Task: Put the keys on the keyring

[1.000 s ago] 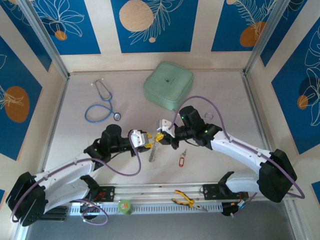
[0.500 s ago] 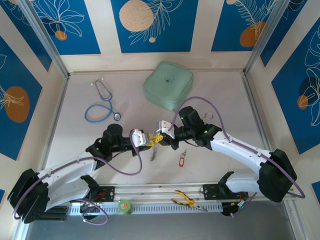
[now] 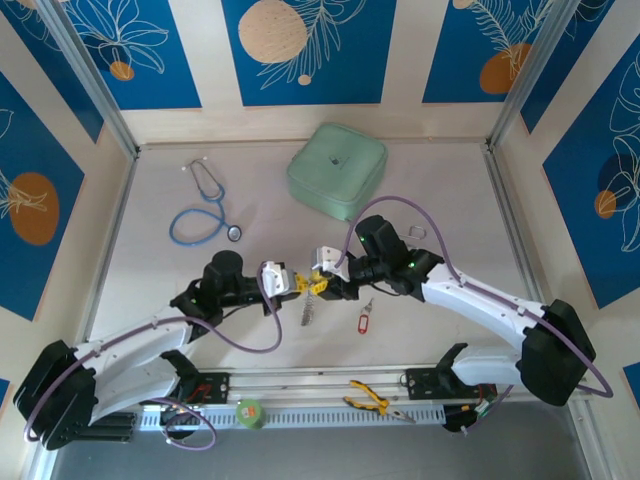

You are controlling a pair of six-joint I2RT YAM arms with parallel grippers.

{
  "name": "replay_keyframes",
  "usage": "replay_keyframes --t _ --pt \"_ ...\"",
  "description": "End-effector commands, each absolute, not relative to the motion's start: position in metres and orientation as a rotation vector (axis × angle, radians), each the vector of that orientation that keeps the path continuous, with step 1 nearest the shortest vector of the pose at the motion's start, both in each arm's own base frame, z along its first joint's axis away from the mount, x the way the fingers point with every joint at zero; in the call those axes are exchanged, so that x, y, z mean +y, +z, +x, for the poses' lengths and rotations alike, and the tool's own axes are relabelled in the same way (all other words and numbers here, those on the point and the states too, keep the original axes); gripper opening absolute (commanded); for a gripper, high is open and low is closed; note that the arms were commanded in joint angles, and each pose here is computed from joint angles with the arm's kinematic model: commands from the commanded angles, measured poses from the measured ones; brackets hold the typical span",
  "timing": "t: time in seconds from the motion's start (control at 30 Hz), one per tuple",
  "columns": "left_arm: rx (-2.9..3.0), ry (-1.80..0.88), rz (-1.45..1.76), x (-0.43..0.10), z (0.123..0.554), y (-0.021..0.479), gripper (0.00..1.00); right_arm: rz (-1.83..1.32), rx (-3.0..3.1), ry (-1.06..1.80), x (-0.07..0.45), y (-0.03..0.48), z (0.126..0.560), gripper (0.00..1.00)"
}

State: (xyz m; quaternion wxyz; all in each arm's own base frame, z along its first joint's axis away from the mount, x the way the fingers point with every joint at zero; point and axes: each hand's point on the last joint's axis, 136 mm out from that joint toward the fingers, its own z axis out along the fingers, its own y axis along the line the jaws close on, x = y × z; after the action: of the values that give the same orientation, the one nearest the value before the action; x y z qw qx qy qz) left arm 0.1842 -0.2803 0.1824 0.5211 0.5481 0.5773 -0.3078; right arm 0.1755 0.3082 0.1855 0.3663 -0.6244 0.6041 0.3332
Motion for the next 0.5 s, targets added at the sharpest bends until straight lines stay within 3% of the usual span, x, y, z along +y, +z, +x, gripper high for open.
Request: replay_keyframes --t 0.0,0.23,0.47 --pt "1.316 -0.698 1.304 -0.278 0.185 0.202 0.00 -1.626 1.610 0.772 0.292 0.195 0.172 0.35" --pt "1.400 -0.577 1.402 -0.274 0.187 0.195 0.00 -1.634 1.644 0.621 0.277 0.204 0.172 0.34" --pt "1.444 -0.589 1.455 -0.276 0.182 0.198 0.00 -1.640 1.484 0.534 0.294 0.211 0.182 0.25"
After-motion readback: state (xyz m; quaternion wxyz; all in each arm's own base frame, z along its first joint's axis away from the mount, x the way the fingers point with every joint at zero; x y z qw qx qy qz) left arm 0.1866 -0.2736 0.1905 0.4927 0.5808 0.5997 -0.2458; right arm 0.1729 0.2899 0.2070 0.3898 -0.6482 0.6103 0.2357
